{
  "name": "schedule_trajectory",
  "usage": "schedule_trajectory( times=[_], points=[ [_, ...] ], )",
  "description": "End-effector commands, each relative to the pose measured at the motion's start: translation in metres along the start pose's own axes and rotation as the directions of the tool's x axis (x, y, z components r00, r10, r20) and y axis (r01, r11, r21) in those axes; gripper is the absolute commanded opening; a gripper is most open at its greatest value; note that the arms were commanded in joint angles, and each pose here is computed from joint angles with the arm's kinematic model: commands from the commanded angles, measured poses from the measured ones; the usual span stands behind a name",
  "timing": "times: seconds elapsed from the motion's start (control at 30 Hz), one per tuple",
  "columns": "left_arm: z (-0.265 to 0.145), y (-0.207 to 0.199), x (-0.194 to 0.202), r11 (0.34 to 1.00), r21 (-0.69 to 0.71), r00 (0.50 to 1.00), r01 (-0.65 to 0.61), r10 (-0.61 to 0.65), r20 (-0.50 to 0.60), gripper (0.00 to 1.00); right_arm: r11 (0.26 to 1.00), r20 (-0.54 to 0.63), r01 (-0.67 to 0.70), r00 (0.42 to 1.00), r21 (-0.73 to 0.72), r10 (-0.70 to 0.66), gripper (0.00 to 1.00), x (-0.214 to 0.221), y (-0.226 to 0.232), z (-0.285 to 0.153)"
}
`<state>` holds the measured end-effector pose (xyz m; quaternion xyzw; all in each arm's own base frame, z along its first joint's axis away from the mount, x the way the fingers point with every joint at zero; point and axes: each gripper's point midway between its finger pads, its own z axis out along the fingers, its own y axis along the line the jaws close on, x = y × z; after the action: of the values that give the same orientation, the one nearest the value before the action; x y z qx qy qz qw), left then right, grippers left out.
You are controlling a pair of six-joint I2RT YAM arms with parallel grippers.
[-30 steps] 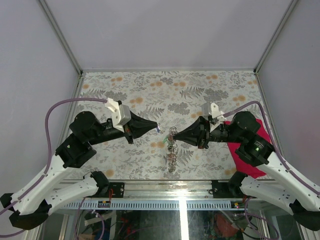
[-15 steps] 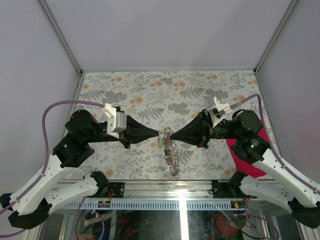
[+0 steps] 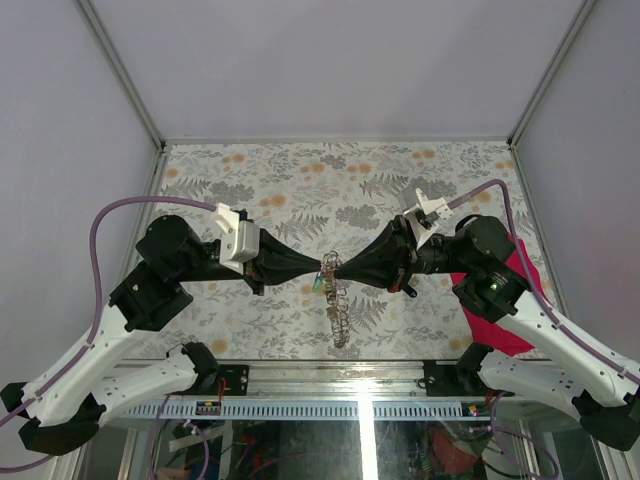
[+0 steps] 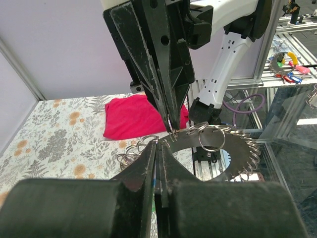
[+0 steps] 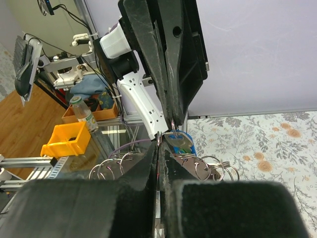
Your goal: Put the keys on the keyring
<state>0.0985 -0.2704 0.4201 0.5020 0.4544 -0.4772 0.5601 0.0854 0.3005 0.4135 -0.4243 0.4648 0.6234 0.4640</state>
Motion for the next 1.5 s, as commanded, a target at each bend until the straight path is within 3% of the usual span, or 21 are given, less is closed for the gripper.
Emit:
schedule_trajectory(
  times=[0.0,1.47],
  points=[
    [-0.003,-0.002,-0.020,0.999,0.006,0.998,-0.050,0.050,0.043,0.00,0.998,0.061,0.064,0.996,-0.031,-0.062,0.00,-0.024,0.011,0.002],
    [0.000,-0.008,-0.016,0.997,0.060,0.999,-0.044,0.042,0.027,0.00,0.995,0.071,0.026,0.997,0.094,-0.033,0.00,-0.026,-0.009,0.000]
  ],
)
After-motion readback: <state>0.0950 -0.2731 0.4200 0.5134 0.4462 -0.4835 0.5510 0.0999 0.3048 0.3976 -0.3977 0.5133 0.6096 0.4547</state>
